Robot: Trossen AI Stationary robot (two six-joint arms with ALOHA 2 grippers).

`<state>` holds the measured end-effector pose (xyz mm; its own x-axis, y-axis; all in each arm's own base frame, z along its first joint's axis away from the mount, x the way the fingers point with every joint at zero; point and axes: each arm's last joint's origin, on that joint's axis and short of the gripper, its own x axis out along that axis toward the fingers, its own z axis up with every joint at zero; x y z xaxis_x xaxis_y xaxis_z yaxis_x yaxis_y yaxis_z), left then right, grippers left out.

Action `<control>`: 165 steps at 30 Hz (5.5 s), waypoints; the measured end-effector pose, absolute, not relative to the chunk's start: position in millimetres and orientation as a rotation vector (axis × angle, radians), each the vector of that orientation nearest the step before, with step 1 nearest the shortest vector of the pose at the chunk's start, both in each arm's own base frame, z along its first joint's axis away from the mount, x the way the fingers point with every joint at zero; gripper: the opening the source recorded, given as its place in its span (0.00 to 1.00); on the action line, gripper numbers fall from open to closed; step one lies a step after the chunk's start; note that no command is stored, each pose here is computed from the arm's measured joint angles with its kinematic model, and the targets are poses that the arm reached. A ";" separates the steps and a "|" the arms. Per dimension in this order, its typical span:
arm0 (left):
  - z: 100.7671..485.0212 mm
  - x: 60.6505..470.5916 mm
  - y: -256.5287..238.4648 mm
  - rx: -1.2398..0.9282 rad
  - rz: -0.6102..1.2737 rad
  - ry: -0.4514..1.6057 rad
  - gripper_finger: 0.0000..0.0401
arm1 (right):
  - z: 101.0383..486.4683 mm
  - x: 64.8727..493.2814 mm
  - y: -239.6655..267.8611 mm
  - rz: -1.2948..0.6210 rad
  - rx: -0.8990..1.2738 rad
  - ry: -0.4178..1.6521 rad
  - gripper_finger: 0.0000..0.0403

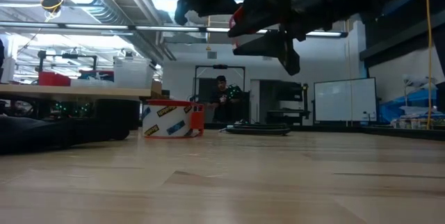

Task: Coil cords
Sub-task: Coil the red wire onto the spool

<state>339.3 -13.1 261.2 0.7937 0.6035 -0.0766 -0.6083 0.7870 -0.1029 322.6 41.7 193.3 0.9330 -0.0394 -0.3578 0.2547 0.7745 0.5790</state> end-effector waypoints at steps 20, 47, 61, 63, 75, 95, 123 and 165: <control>261.5 339.3 -13.7 -0.117 0.651 0.041 0.00 | 189.4 321.0 41.4 -0.170 0.627 0.383 0.04; 236.4 331.6 -36.2 -0.124 0.603 0.269 0.00 | 195.3 291.9 9.9 -0.376 0.530 0.591 0.03; 227.7 328.0 -37.9 -0.158 0.582 0.351 0.00 | 190.0 283.6 9.3 -0.411 0.499 0.689 0.02; 225.3 326.8 -37.9 -0.173 0.585 0.372 0.00 | 189.2 282.8 9.2 -0.415 0.497 0.699 0.02; 222.3 326.4 -39.5 -0.218 0.528 0.410 0.00 | 197.8 286.5 -2.7 -0.404 0.540 0.618 0.03; 204.5 327.4 -39.2 -0.215 0.564 0.495 0.00 | 212.6 294.3 -7.1 -0.169 0.686 0.528 0.03; 206.2 345.2 -28.3 -0.373 0.580 0.306 0.00 | 227.2 302.5 -8.7 -0.191 0.726 0.326 0.04; 211.6 348.5 -17.2 -0.397 0.593 0.246 0.00 | 215.5 311.5 9.0 -0.107 0.720 0.361 0.24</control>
<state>348.5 -17.2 211.6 0.8039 0.4914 -0.3352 -0.5844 0.7574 -0.2913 311.5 9.0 215.5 0.9327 0.0272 -0.3595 0.2191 0.7490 0.6252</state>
